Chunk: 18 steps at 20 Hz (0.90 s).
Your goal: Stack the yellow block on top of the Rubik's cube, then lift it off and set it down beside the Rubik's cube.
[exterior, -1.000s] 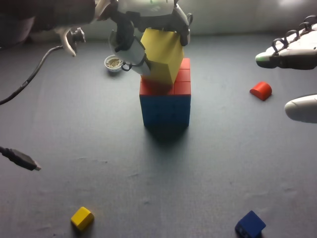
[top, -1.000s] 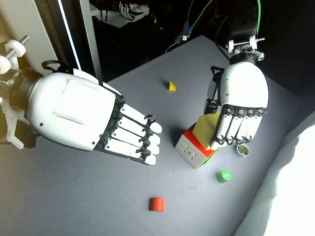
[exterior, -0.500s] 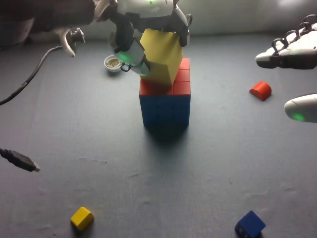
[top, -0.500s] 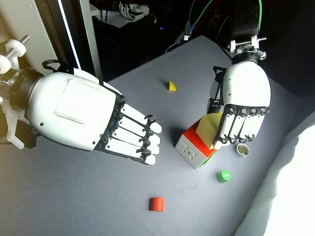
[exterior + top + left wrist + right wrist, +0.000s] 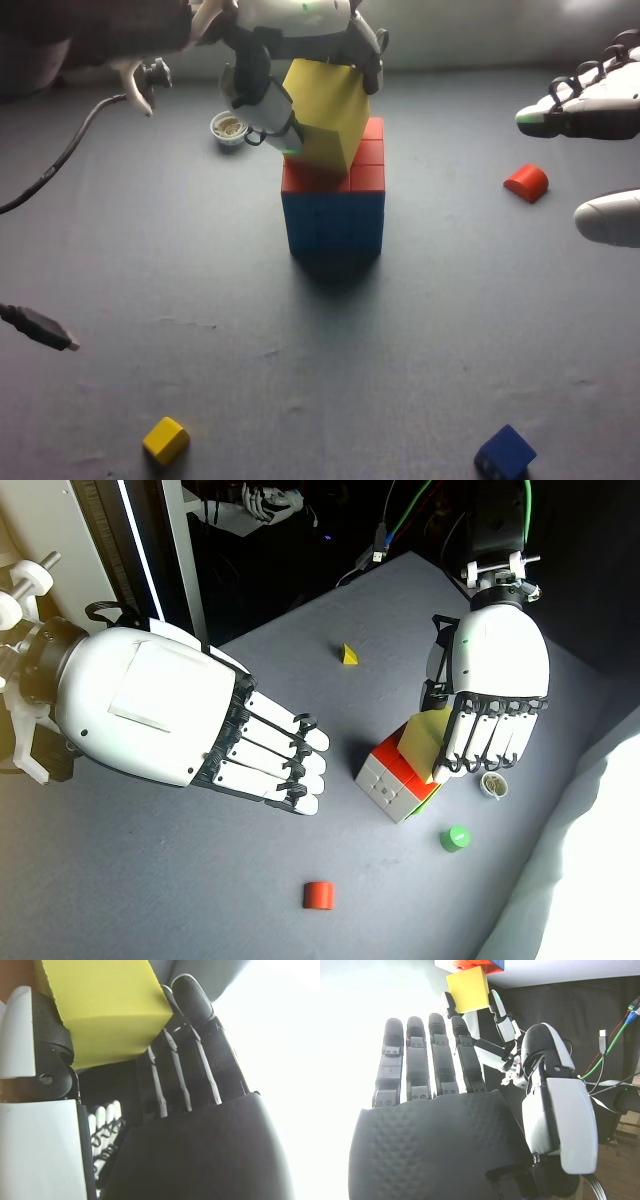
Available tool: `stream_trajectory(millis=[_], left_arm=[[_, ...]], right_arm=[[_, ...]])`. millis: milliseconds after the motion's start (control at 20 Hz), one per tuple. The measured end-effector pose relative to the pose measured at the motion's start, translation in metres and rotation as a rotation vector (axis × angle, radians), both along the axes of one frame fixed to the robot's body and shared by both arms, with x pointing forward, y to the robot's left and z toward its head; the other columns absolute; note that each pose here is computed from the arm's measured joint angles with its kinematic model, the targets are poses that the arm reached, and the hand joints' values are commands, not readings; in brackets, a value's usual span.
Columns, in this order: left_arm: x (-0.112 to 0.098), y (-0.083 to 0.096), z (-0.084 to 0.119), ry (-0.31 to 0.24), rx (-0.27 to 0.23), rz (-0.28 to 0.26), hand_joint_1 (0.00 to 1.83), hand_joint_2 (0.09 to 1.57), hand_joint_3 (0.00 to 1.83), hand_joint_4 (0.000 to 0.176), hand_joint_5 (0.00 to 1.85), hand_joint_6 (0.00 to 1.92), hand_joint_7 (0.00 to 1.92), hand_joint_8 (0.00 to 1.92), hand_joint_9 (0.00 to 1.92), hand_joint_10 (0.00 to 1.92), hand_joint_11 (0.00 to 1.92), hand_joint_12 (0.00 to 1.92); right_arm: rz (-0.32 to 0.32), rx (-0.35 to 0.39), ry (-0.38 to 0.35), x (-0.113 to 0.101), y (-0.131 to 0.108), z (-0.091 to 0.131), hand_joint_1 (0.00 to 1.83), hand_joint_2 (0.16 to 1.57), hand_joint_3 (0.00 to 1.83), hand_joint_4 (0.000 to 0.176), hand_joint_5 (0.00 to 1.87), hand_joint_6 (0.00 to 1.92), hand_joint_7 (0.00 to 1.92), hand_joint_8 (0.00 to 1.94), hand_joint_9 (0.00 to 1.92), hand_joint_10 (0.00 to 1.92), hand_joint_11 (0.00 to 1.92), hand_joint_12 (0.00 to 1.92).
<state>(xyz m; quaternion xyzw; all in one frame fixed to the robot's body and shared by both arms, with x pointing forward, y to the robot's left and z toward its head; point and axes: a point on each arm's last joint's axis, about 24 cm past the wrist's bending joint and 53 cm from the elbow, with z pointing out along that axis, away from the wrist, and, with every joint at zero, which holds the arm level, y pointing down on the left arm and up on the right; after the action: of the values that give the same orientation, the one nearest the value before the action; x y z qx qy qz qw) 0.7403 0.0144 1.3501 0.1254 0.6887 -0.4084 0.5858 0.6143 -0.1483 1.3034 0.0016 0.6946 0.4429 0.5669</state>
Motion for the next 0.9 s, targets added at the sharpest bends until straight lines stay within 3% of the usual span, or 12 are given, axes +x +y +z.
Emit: stream_trajectory(millis=[50,150,200,350,400,450,550,900], left_arm=[[0.0000,0.0000,0.0000,0.000,0.000,0.000,0.95,1.21,0.00,0.000,0.53,0.37,0.64,0.41,0.51,0.64,0.13,1.33],[0.0001,0.0000,-0.0022,-0.003,0.010,0.000,0.80,1.21,0.00,0.000,0.44,0.05,0.56,0.05,0.47,0.23,0.06,1.16],[0.0003,0.0002,-0.0025,-0.005,0.013,0.001,0.76,1.21,0.00,0.000,0.40,0.01,0.53,0.01,0.47,0.12,0.05,1.10],[-0.0010,-0.0012,-0.0080,0.005,0.022,-0.007,0.75,1.22,0.00,0.000,0.39,0.00,0.52,0.00,0.49,0.06,0.04,1.09],[-0.0010,-0.0013,-0.0081,0.005,0.022,-0.008,0.60,1.22,0.00,0.000,0.27,0.00,0.40,0.00,0.40,0.01,0.01,1.00],[-0.0010,-0.0012,-0.0080,0.004,0.022,-0.007,0.60,1.22,0.00,0.000,0.27,0.00,0.40,0.00,0.40,0.01,0.01,1.00],[-0.0013,-0.0016,-0.0084,0.005,0.024,-0.010,0.53,1.18,0.00,0.000,0.17,0.00,0.28,0.00,0.29,0.00,0.00,0.83],[-0.0032,-0.0037,-0.0081,0.004,0.023,-0.014,0.45,1.11,0.00,0.000,0.07,0.00,0.15,0.00,0.17,0.00,0.00,0.64]], right_arm=[[0.000,0.000,0.000,0.0000,0.0000,0.0000,0.17,1.27,0.00,0.000,0.22,0.00,0.21,0.00,0.15,0.00,0.00,0.39],[0.000,0.000,0.000,0.0000,0.0000,0.0000,0.10,1.28,0.00,0.000,0.16,0.00,0.17,0.00,0.12,0.00,0.00,0.30],[0.000,0.000,0.000,0.0000,0.0000,0.0000,0.10,1.29,0.00,0.000,0.18,0.01,0.19,0.00,0.13,0.01,0.00,0.31],[0.000,0.000,0.000,0.0000,0.0000,0.0000,0.10,1.29,0.00,0.000,0.18,0.01,0.19,0.00,0.13,0.01,0.00,0.32],[0.000,0.000,0.000,0.0000,0.0000,0.0000,0.16,1.28,0.00,0.000,0.22,0.02,0.21,0.01,0.14,0.01,0.00,0.35],[0.000,0.000,0.000,0.0000,0.0000,0.0000,0.16,1.28,0.00,0.000,0.22,0.02,0.21,0.01,0.14,0.01,0.00,0.35],[0.000,0.000,0.000,0.0000,0.0000,0.0000,0.17,1.27,0.00,0.000,0.21,0.00,0.21,0.00,0.16,0.01,0.00,0.44],[0.000,0.000,0.000,0.0000,0.0000,0.0000,0.16,1.28,0.00,0.000,0.20,0.00,0.21,0.00,0.15,0.00,0.00,0.40]])
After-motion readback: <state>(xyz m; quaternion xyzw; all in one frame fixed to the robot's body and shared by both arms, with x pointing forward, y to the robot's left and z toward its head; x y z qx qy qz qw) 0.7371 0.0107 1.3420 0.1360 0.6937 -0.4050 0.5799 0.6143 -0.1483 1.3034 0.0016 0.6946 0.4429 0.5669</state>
